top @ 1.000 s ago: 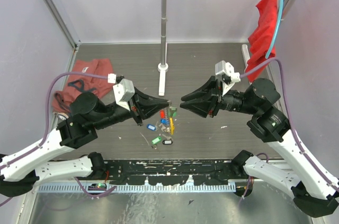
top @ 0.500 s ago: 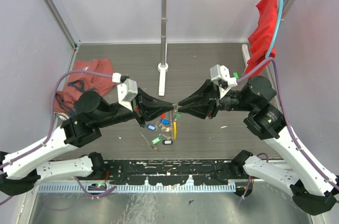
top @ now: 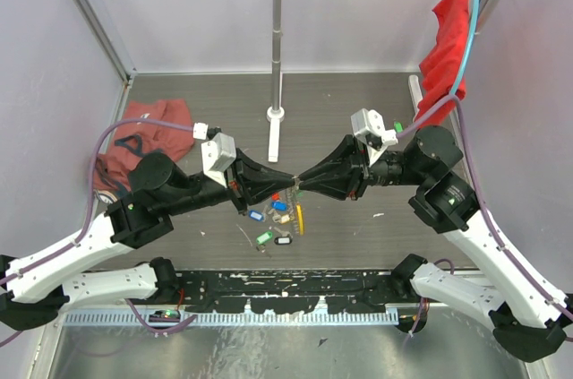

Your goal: Put the keys on the keyring

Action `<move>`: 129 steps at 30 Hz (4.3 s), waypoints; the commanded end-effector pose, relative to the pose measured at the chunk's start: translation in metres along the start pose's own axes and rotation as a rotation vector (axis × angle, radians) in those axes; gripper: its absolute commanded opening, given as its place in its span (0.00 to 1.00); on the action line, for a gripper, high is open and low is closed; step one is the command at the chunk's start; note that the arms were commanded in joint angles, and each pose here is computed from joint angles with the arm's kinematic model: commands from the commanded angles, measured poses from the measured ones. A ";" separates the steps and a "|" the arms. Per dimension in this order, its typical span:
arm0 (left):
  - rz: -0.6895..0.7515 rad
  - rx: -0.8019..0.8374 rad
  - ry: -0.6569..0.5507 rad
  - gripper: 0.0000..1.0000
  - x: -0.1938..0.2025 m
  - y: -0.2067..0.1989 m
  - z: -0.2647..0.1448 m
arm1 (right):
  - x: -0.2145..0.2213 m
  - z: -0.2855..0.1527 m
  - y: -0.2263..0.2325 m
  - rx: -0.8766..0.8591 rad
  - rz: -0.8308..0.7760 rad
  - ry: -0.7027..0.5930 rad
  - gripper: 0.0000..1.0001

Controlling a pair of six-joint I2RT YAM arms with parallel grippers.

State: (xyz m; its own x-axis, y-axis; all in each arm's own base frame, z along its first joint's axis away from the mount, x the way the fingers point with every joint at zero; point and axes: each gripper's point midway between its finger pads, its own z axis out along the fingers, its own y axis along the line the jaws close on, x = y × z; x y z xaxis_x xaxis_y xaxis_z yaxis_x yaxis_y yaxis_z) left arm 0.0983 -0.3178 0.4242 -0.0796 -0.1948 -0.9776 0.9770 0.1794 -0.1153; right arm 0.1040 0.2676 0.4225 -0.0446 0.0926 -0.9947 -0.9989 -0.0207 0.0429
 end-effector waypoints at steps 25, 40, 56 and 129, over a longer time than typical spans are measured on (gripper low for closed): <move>0.051 0.009 0.021 0.28 -0.015 -0.005 -0.011 | -0.010 -0.008 0.004 0.013 -0.061 0.094 0.01; 0.105 -0.053 0.176 0.58 0.003 0.007 -0.024 | 0.010 -0.007 -0.009 0.173 -0.043 0.363 0.01; 0.126 0.050 0.213 0.56 0.015 -0.008 -0.026 | 0.020 0.015 0.006 0.157 -0.094 0.474 0.01; 0.121 -0.046 0.041 0.00 -0.011 0.003 -0.030 | -0.021 0.009 -0.004 0.403 0.257 -0.118 0.40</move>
State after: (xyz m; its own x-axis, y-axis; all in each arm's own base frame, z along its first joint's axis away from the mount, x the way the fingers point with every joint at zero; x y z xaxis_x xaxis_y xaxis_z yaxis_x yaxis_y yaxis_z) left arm 0.0944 -0.2892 0.4008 0.0059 0.0011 -1.0000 0.9762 0.2167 0.0060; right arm 0.1051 0.2708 0.4180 -0.1405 0.0330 -0.9895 -0.9318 0.3334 0.1435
